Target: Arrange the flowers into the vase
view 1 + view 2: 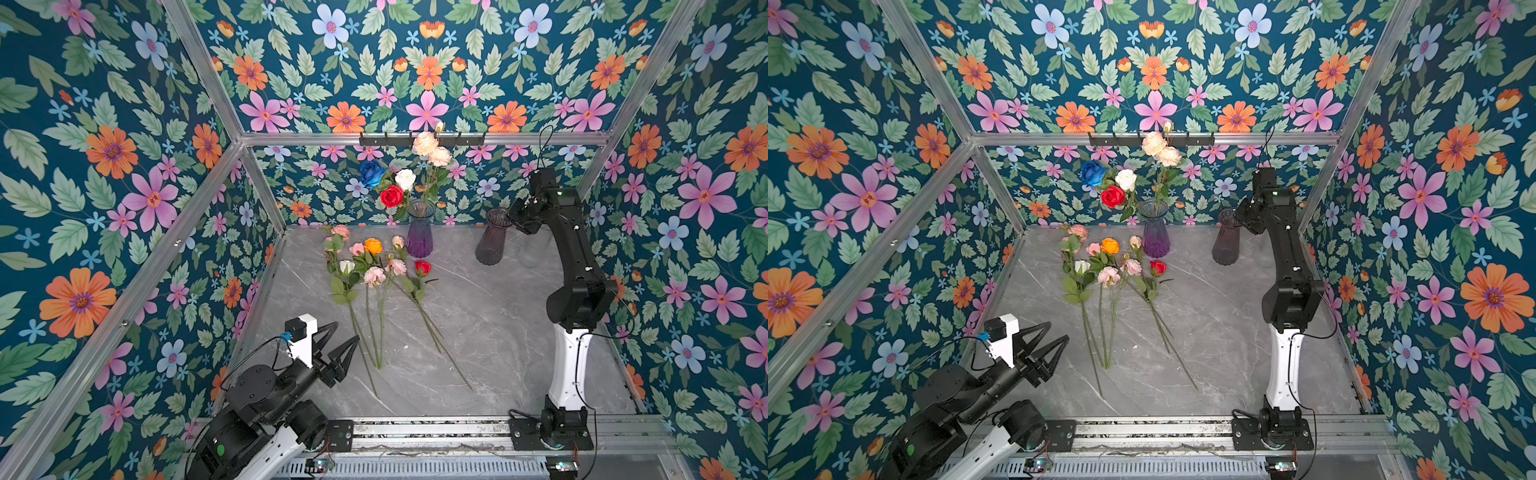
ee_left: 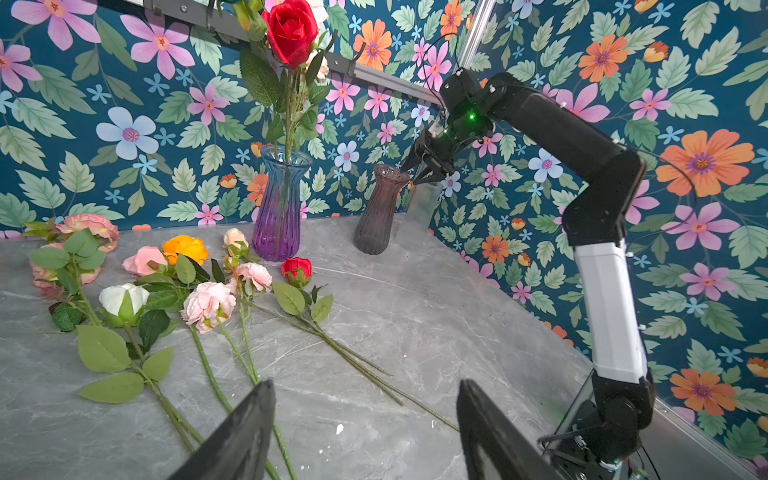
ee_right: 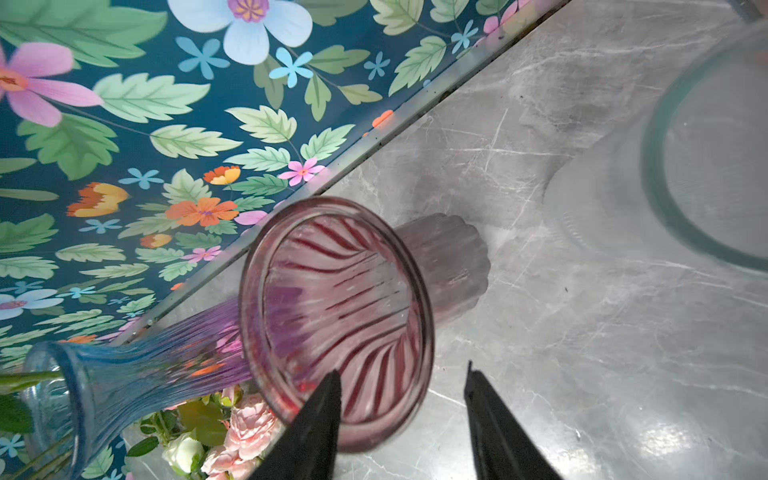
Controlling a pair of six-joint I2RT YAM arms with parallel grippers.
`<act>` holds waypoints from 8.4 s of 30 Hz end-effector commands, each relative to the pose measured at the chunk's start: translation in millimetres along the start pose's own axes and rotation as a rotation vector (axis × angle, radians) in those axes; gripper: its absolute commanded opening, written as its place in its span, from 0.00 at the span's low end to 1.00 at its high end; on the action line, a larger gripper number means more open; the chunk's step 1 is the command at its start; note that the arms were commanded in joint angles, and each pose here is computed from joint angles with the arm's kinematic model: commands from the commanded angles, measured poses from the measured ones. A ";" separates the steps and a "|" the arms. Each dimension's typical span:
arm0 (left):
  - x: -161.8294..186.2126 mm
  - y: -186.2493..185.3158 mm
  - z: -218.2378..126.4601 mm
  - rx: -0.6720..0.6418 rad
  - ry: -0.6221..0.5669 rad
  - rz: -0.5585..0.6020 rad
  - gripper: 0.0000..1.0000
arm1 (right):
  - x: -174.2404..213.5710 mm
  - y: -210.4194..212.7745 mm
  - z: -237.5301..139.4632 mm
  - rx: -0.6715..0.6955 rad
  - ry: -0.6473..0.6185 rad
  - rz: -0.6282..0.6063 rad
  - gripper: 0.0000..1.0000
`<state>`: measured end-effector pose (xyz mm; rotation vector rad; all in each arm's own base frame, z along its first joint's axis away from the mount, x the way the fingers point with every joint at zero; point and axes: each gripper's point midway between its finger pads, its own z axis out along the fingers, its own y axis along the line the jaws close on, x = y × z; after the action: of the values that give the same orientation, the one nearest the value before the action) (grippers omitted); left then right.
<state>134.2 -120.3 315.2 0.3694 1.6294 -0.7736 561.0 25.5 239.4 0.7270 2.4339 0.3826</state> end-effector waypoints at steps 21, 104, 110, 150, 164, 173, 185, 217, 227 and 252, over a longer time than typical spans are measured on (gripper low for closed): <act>-4.0 -0.8 2.9 0.001 -0.011 0.008 0.71 | 72.7 1.6 -56.8 -0.054 0.102 -0.106 0.00; 204.2 166.9 232.2 -0.585 0.774 -0.109 0.56 | 343.5 -140.1 -86.3 -0.477 0.080 -0.160 0.66; 217.0 178.7 236.6 -0.593 0.792 -0.129 0.55 | 344.4 -139.4 -86.1 -0.485 0.083 -0.159 0.66; -46.6 92.4 151.6 -0.316 0.069 -0.009 0.00 | 355.1 -124.3 -104.9 -0.573 0.030 -0.277 0.69; -85.0 12.8 108.4 0.020 -0.044 0.159 0.00 | 310.0 5.2 -292.1 -1.133 -0.118 -0.631 0.57; -79.9 -18.7 98.6 0.200 -0.054 0.147 0.00 | 357.1 151.9 -324.4 -1.242 0.012 -1.092 0.58; -79.0 -37.6 74.5 0.284 -0.081 0.089 0.00 | 351.1 226.3 -294.7 -1.291 0.022 -1.075 0.49; -125.9 -21.9 19.6 0.088 -0.349 0.057 0.00 | 348.4 217.6 -166.5 -0.796 0.151 -0.937 0.68; -147.7 -66.8 55.5 0.520 -0.496 0.000 0.00 | 271.2 108.8 -272.7 -0.788 -0.188 -0.834 0.87; -117.2 -174.5 208.4 0.813 -0.647 0.197 0.00 | 289.2 -78.9 -227.2 -0.513 -0.226 -0.410 0.87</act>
<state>217.8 -371.1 444.4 0.7569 0.7185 -1.2077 195.0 109.4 265.9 0.0035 2.0605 0.6999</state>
